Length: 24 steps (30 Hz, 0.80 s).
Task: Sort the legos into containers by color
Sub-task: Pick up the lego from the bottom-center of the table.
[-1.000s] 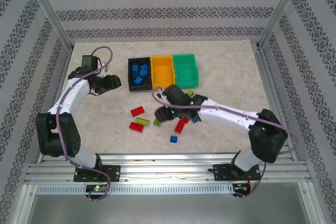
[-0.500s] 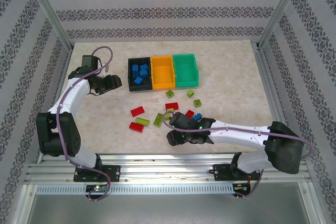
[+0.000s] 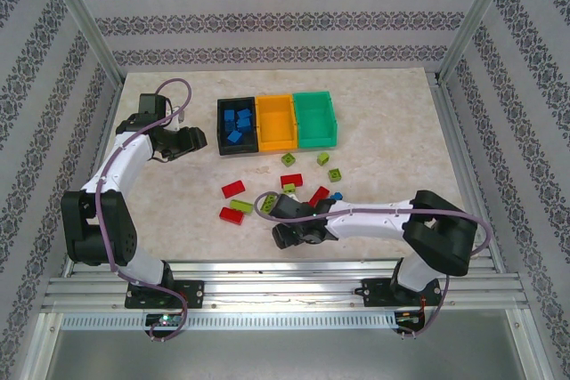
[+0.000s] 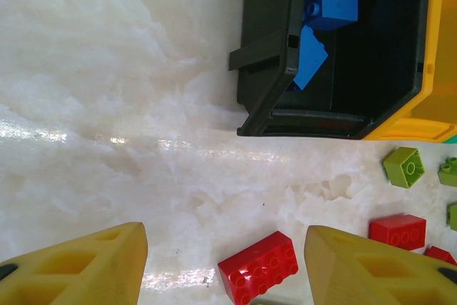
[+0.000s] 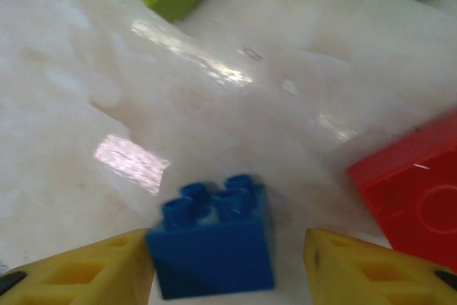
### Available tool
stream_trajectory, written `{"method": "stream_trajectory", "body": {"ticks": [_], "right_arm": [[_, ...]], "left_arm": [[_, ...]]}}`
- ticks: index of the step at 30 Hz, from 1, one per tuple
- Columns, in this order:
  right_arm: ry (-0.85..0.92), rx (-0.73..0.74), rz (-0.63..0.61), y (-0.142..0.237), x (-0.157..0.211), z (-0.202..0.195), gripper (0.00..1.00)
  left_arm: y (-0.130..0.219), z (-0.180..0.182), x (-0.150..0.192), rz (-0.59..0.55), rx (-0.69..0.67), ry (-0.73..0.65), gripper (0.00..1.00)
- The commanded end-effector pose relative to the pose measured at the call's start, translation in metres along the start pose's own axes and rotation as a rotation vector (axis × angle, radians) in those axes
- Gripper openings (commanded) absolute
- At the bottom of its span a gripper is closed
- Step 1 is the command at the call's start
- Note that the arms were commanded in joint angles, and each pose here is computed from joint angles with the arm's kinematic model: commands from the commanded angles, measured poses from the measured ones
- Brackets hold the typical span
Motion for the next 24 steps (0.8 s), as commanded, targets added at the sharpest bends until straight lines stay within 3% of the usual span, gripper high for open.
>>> {"method": "stream_trajectory", "body": {"ticks": [1,6,12,14,24], "right_arm": [[0.032,0.014,0.012,-0.007,-0.001,0.006,0.57],[0.063,0.016,0.011,-0.011,-0.007,0.012,0.56],[0.104,0.022,-0.016,-0.005,-0.021,0.015,0.40],[0.119,0.026,-0.048,0.000,-0.032,0.015,0.39],[0.122,0.035,-0.253,0.018,-0.132,-0.002,0.38]], "left_arm": [[0.004,-0.006,-0.009,-0.021,0.027,-0.009,0.61],[0.003,-0.007,-0.009,-0.018,0.033,-0.006,0.61],[0.003,-0.006,-0.009,-0.017,0.031,-0.008,0.61],[0.003,-0.006,-0.008,-0.015,0.027,-0.009,0.61],[0.000,-0.006,-0.008,-0.011,0.034,-0.004,0.61]]}}
Point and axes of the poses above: each hand's point on the last joint's axis, 136 mm out from that joint toward the fingers, its own y axis back along the fingers, its own z axis along the line the jaws close on, x = y × z, the point moved 1 cm from there along y, back along the fingers, and after that the axes turned 13 degrees about y, right-handed, at the moved point
